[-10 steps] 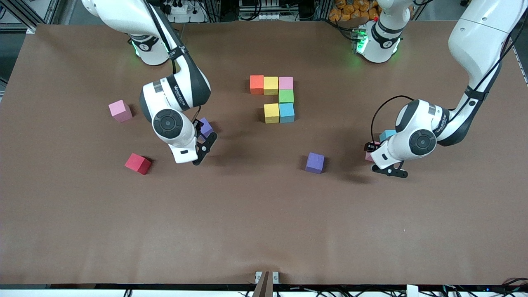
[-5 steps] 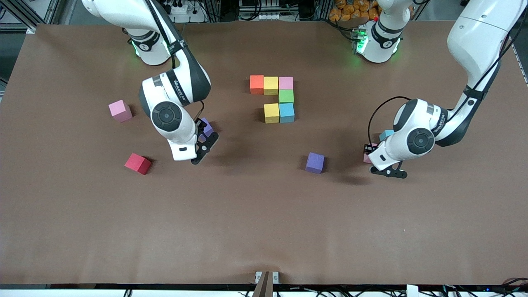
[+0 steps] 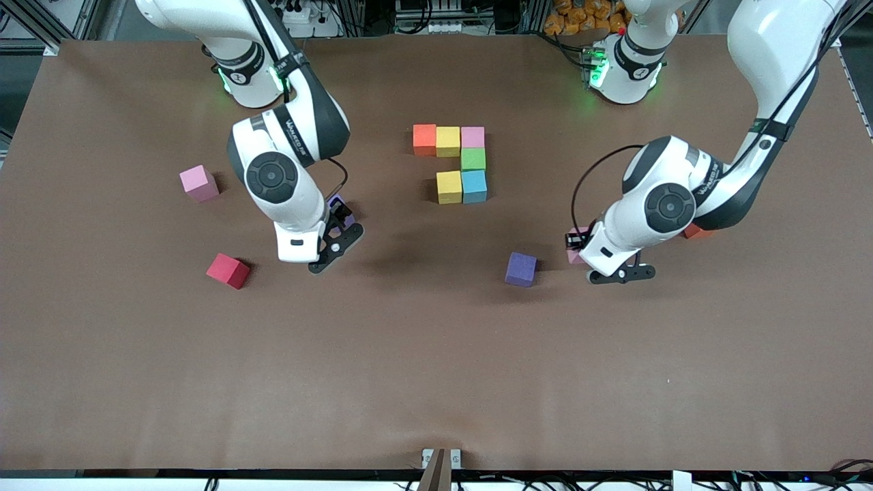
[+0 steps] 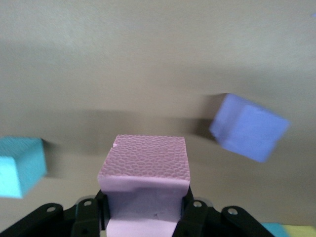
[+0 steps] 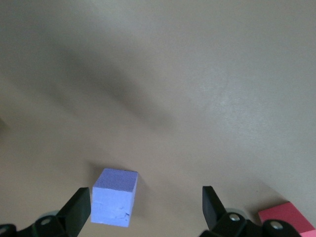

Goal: Form number 2 with 11 blocks
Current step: 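Carry the pink cube to the line while the right gripper reaches red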

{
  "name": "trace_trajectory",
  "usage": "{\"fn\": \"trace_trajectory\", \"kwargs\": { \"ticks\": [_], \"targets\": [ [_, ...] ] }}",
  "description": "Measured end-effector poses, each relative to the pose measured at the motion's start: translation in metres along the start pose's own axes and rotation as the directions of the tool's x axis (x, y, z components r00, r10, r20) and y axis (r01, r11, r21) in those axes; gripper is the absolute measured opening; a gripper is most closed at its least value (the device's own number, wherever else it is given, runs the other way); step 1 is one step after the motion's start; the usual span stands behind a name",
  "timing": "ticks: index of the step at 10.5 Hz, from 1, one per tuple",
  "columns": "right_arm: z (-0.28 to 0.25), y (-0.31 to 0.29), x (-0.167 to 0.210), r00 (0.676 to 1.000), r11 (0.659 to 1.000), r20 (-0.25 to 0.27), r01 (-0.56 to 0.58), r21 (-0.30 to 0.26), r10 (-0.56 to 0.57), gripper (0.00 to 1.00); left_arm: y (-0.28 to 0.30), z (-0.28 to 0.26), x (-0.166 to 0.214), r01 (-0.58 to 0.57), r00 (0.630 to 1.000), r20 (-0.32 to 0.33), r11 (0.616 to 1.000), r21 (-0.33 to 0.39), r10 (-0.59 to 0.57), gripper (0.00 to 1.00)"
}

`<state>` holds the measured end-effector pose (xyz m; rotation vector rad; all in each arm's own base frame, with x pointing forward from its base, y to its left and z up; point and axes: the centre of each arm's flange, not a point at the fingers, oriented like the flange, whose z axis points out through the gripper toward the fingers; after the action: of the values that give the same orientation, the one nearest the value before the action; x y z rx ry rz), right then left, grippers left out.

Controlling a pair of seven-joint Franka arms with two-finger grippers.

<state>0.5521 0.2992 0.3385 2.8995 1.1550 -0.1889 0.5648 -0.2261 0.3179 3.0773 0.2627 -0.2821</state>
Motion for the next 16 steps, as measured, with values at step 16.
{"fn": "trace_trajectory", "kwargs": {
  "ticks": [16],
  "targets": [
    [0.002, 0.104, -0.039, 0.982, 0.982, 0.000, -0.190, 0.013, 0.190, 1.00, 0.187, -0.044, -0.169, 0.791, 0.611, 0.067, 0.606, -0.085, -0.789, 0.55]
  ]
}}
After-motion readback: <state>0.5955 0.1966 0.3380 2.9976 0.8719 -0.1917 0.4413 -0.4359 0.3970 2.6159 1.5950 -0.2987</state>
